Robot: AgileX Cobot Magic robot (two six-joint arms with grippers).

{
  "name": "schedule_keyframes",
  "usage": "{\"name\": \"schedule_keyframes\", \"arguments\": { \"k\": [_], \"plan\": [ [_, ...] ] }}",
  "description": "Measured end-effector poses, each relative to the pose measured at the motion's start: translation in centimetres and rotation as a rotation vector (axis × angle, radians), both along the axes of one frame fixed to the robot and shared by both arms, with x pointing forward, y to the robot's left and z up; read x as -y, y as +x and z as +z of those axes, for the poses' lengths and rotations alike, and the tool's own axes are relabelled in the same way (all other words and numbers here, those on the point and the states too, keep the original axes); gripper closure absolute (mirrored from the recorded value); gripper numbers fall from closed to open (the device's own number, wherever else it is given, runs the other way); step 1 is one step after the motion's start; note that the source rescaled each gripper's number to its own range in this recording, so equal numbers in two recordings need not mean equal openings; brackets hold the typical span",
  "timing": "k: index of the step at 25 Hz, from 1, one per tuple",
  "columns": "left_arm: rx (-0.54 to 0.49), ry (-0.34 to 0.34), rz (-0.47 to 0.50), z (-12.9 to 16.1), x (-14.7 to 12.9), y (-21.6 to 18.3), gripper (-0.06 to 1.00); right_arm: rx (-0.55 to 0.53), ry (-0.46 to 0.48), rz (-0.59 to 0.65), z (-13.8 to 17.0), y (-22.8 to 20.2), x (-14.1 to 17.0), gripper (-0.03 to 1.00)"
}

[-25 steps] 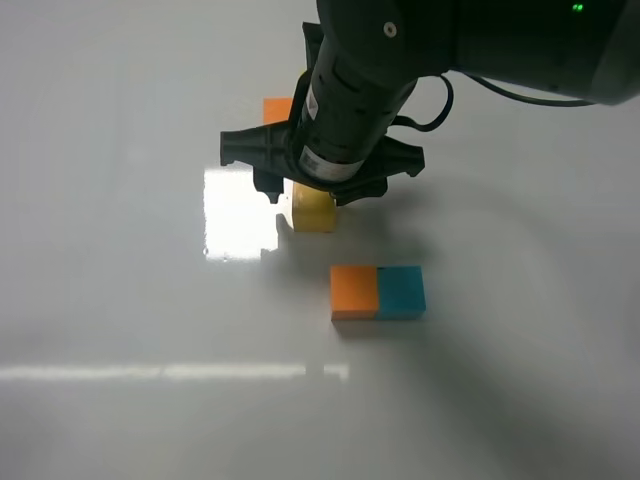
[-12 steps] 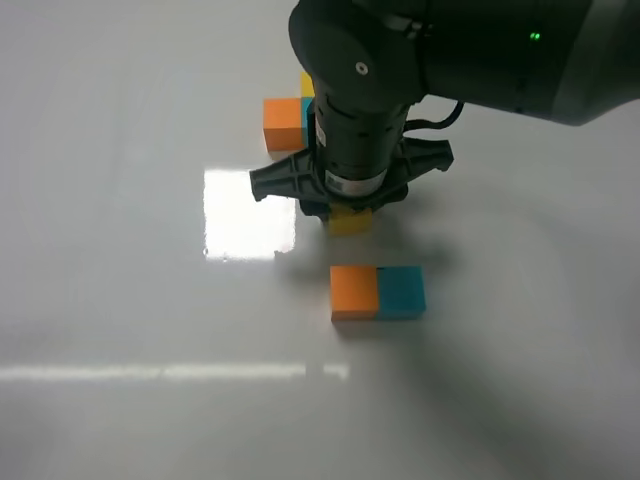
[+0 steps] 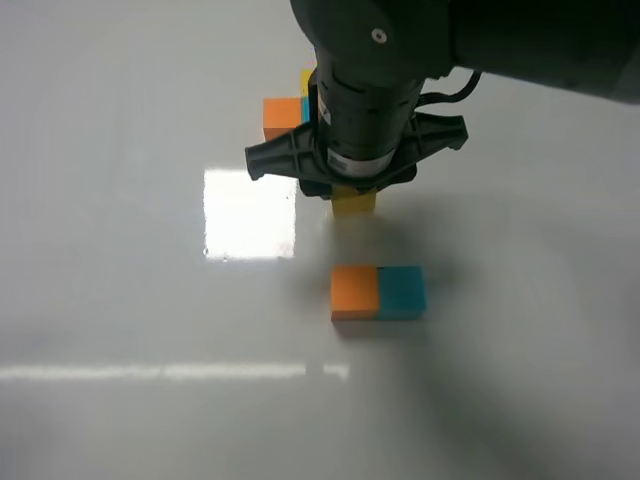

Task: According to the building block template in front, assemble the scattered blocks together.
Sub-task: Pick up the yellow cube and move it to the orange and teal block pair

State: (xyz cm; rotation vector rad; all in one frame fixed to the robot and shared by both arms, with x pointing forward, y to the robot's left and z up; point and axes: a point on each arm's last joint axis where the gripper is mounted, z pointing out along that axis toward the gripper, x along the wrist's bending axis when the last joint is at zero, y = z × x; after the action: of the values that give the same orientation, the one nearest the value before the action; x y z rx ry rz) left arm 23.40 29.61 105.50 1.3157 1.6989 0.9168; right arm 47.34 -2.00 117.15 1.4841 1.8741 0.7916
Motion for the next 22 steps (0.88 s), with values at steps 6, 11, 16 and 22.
{"name": "schedule_keyframes", "arguments": {
  "k": [6, 11, 16, 22],
  "plan": [
    [0.0, -0.001, 0.0, 0.0, 0.0, 0.0, 0.19, 0.057, 0.114, 0.074, 3.1, -1.0, 4.1, 0.63],
    [0.0, -0.001, 0.0, 0.0, 0.0, 0.0, 0.19, 0.043, 0.199, 0.064, 1.5, -0.7, 3.9, 0.63],
    [0.0, -0.001, 0.0, 0.0, 0.0, 0.0, 0.19, 0.014, 0.19, 0.051, -1.3, -1.1, 3.1, 0.63],
    [0.0, -0.001, 0.0, 0.0, 0.0, 0.0, 0.19, -0.02, 0.173, 0.048, -3.2, -1.2, 3.1, 0.63]
  ]
}}
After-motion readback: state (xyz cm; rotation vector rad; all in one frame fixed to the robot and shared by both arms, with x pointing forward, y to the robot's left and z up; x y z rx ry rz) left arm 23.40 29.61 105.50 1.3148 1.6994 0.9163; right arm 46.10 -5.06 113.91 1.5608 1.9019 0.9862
